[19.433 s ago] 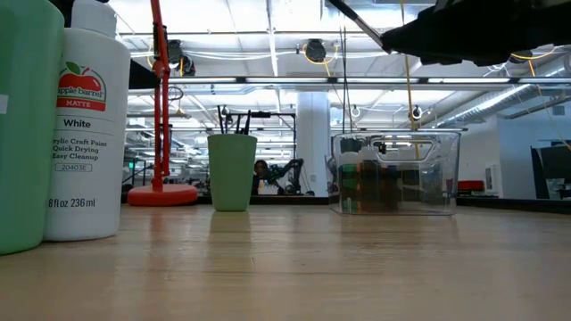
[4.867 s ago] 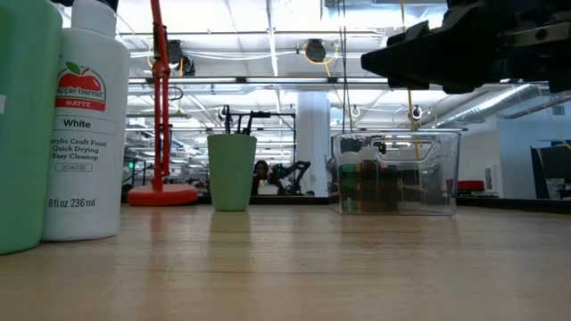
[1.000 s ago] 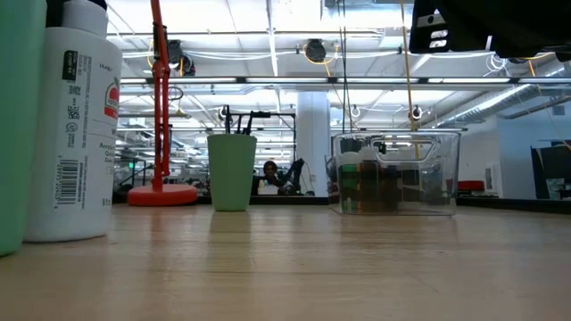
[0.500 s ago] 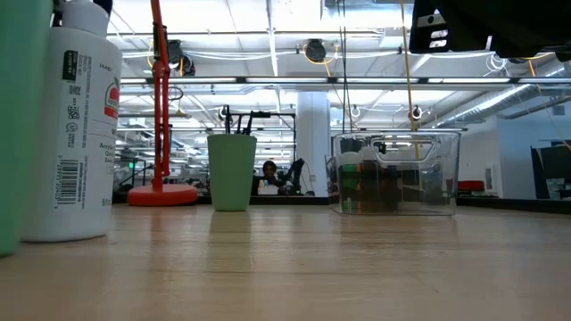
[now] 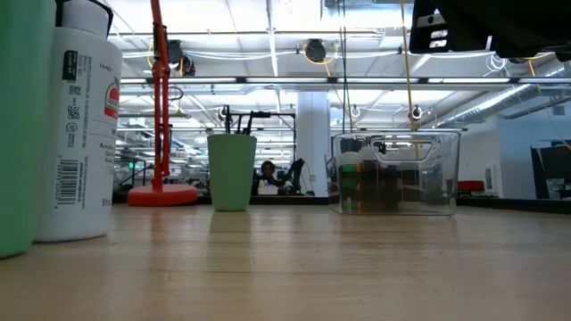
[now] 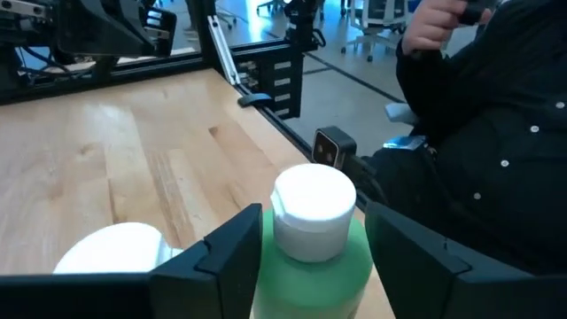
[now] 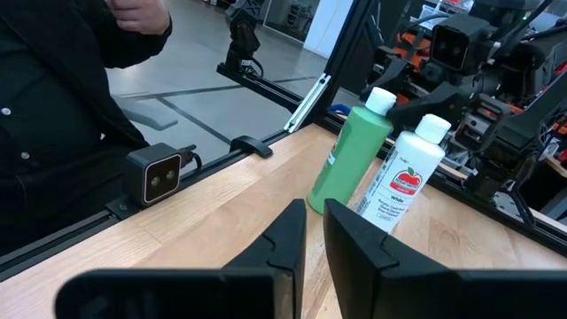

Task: Pick & Place Paint Supplies
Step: Put the green paint bottle into the transparent bin

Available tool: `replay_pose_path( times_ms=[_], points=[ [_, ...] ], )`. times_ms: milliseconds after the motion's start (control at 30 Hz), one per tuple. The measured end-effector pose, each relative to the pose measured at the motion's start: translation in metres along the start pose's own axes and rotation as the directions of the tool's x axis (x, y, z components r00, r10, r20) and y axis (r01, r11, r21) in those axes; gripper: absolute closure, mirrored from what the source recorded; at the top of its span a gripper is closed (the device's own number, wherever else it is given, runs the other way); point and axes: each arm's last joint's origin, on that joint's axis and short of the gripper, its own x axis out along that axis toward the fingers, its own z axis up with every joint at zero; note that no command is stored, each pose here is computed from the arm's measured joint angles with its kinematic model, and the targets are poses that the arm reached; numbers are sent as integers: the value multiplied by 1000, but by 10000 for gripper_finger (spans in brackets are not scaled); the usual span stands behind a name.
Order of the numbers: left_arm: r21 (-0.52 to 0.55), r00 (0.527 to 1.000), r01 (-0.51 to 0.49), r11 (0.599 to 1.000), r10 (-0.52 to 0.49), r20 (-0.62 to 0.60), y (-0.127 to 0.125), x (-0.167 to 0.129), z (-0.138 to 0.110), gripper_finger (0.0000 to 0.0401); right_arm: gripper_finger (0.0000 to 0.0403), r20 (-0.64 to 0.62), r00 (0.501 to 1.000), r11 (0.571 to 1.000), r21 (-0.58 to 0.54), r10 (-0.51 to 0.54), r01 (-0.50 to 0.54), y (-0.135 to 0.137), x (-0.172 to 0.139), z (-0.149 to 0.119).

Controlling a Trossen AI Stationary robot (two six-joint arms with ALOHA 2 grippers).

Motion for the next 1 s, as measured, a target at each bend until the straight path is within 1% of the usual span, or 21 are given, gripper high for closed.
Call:
replay_pose_path(
  times_ms=[100,267,367,467,500,700,767,867,1000],
  points=[
    [-1,1000,1,1000,-1,10,0,0,1,199,369,0,1000,1000,0,0,0,0,0,0],
    [2,999,-6,1000,6,31,1,0,3,225,369,0,1000,1000,0,0,0,0,0,0],
    [-3,999,-18,1000,18,28,3,0,3,254,369,0,1000,1000,0,0,0,0,0,0],
    [-4,1000,-20,1000,20,24,3,0,2,300,369,0,1000,1000,0,0,0,0,0,0],
    [-4,999,-22,1000,22,23,3,0,2,309,369,0,1000,1000,0,0,0,0,0,0],
    [-2,999,-20,1000,20,49,3,-1,6,309,369,0,1000,1000,0,0,0,0,0,0],
    [-8,996,-10,1000,11,86,3,-2,17,309,369,0,1000,1000,0,0,0,0,0,0],
    [-39,987,9,999,-3,158,1,-6,47,309,369,1,1000,1000,0,0,0,0,0,0],
    [-48,990,-2,999,9,141,-1,-13,91,309,369,1,1000,1000,0,0,0,0,0,0]
  ],
)
